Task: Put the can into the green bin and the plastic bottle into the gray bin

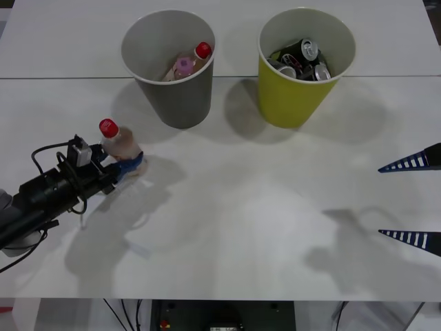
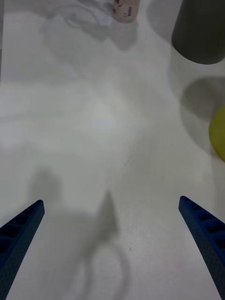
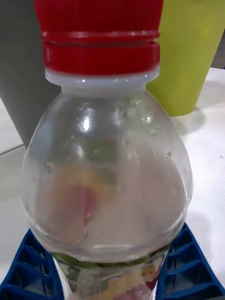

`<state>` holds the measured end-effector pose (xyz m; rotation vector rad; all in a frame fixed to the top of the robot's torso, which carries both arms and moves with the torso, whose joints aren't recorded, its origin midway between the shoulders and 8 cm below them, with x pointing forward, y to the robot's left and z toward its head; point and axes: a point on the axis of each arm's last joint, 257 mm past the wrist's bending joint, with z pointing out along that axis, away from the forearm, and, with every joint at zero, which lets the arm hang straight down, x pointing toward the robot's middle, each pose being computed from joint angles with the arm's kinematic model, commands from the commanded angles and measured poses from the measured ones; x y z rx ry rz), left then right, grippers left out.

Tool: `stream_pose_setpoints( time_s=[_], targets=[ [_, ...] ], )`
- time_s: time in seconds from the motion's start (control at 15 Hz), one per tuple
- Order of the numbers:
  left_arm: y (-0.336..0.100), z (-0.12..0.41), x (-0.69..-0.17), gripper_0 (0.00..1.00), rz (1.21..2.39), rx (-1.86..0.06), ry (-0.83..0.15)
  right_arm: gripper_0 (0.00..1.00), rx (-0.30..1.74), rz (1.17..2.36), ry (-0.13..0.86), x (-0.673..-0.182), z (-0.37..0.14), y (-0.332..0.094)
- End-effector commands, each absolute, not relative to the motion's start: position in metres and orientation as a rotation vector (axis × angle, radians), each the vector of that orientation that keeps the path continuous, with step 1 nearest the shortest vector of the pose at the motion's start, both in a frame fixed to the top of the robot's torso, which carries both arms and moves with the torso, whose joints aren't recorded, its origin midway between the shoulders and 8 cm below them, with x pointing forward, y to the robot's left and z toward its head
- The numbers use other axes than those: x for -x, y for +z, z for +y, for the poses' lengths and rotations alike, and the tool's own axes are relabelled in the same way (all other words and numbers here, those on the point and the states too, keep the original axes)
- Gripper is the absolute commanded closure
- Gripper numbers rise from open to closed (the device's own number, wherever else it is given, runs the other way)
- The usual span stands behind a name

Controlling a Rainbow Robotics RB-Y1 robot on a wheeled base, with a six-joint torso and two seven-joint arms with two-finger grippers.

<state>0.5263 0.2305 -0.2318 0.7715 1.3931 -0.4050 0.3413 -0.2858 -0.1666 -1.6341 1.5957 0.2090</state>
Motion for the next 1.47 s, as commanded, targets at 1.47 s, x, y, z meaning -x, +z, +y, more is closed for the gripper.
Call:
stream_pose_setpoints(
  time_s=[1.47],
  targets=[
    [-0.084,0.338,-0.44,1.0,2.047,-0.918,-0.664,0.0,1.634,1.596,0.209,-0.341,-0.286,-0.167]
  ],
)
